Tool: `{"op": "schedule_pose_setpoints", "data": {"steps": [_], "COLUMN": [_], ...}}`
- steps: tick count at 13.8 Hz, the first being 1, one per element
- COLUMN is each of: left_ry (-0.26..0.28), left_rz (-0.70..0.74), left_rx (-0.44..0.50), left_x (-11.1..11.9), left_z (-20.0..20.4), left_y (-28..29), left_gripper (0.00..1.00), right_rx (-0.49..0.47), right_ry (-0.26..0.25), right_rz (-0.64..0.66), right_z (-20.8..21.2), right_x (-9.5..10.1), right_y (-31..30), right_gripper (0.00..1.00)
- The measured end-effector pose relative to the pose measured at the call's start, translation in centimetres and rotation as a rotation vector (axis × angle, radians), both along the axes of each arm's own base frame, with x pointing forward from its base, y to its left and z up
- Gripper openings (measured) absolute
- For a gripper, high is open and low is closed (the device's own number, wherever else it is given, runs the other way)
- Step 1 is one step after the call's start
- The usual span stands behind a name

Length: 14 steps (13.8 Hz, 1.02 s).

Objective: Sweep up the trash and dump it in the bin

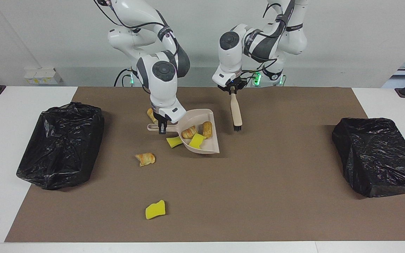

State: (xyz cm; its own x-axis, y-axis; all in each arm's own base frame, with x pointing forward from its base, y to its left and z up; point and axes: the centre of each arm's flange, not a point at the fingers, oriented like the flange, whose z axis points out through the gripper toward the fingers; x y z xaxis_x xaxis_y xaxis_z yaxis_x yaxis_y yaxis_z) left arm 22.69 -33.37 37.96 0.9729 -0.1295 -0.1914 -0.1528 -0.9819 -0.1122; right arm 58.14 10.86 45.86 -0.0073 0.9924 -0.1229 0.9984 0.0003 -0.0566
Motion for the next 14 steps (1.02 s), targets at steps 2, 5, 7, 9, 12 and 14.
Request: {"op": "schedule_pose_setpoints", "data": {"steps": [2,5,7,9,12,14], "left_ry": [-0.019,-0.027,-0.025,-0.022,-0.02,-0.019], "left_rz": [-0.004,-0.005,0.021,0.041,0.05,0.065], "left_rx": [-0.02,-0.023,-0.027,-0.029,-0.029,-0.037], "left_x": [-2.8,-4.2,-4.0,-3.8,-3.5,-2.3], "left_z": [-1.4,-2.7,-2.7,-2.7,-2.7,-2.5], "left_y": [-0.9,-1.0,-1.0,-0.9,-0.7,-0.3], "left_gripper": [0.26,0.26,0.26,0.26,0.38,0.63], "right_rx": [0.007,0.012,0.012,-0.002,-0.09,-0.151], "right_ry": [-0.002,-0.007,-0.002,0.003,0.019,0.021], "right_rz": [0.009,-0.019,-0.052,-0.09,-0.15,-0.179], "right_z": [0.8,2.1,2.3,2.4,2.7,3.1], "right_x": [1.0,1.6,1.1,0.0,-1.9,-3.0], "right_y": [-5.2,-12.9,-19.2,-25.2,-32.1,-35.4], "right_gripper": [0.32,0.32,0.32,0.32,0.32,0.32]}}
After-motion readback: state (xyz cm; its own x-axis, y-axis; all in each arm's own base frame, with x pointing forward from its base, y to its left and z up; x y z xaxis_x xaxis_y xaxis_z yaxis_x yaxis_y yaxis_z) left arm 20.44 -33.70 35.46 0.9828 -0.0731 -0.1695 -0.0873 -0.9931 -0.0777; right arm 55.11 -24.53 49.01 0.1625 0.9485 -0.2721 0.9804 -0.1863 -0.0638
